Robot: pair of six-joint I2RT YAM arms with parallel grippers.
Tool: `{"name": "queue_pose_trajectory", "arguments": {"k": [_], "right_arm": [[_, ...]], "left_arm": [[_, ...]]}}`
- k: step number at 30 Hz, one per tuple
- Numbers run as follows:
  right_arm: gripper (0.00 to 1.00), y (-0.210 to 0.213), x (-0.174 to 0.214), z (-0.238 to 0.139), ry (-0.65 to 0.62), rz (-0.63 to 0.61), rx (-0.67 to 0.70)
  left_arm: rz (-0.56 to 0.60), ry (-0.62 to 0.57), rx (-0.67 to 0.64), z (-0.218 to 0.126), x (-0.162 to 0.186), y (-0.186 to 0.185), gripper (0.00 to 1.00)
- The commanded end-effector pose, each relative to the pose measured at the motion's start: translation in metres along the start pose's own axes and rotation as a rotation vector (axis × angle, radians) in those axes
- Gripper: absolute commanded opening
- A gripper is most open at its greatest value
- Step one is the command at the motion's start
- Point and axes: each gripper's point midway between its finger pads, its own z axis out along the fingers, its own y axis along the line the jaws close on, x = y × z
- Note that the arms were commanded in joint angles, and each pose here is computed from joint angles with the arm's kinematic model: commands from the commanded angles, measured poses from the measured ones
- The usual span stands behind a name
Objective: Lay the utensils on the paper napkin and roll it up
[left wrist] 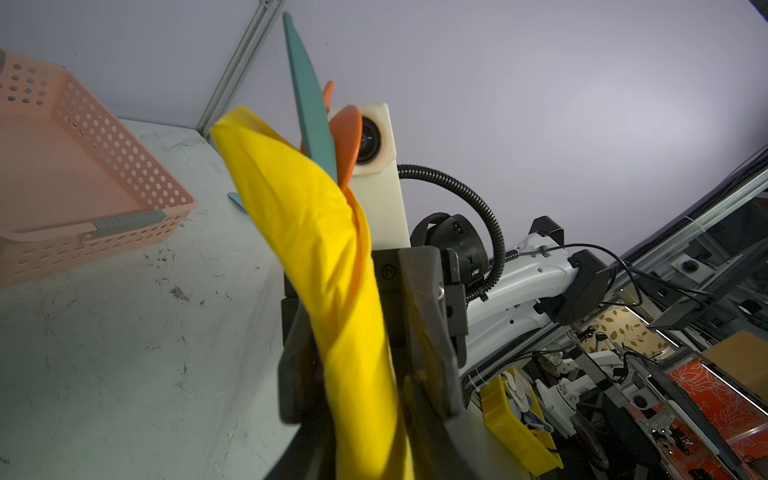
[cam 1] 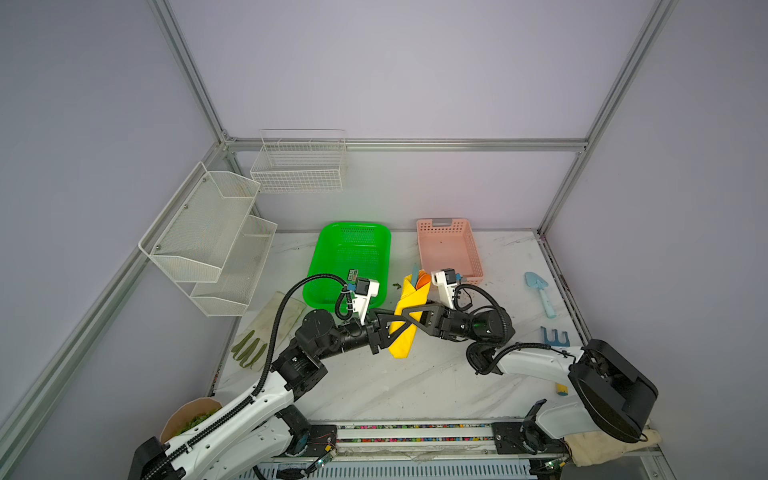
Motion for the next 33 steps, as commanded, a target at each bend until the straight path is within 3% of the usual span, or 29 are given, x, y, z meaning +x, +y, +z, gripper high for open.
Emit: {"name": "queue_pose_trajectory", "arguments": {"k": [1,7,12,15,20,27,29,32,33], "right_arm": [[0.0,0.009,-0.02,0.004,-0.062,-0.04,-0.007],[0.0,0.007,-0.022,0.005,-0.069,-0.036,0.0],[0.0,0.008,-0.024,0.006,-0.068,-0.035,0.001],[0.0,0.009,-0.024,0.006,-0.069,-0.041,0.003],[0.21,0.011,-0.026,0.005,-0.071,-0.053,0.014],[0.39,0.017,-0.034,0.001,-0.086,-0.089,0.031],[0.28,0.016,-0.035,0.0,-0.088,-0.095,0.043],[0.0,0.014,-0.034,0.0,-0.086,-0.091,0.045],[0.0,0.013,-0.034,0.001,-0.084,-0.091,0.044]], "left_arm": [[0.011,0.052,0.05,-0.002,0.016,-0.007,0.38],[0.012,0.062,0.073,-0.002,0.016,-0.011,0.34],[0.008,0.072,0.079,0.0,0.018,-0.011,0.11],[0.009,0.067,0.083,0.0,0.017,-0.012,0.03],[0.003,0.058,0.078,-0.001,0.017,-0.01,0.0],[0.003,0.029,0.066,-0.004,0.013,-0.01,0.0],[0.002,0.028,0.063,-0.005,0.014,-0.009,0.0],[0.002,0.028,0.062,-0.005,0.014,-0.009,0.0],[0.0,0.028,0.061,-0.005,0.014,-0.008,0.0]]}}
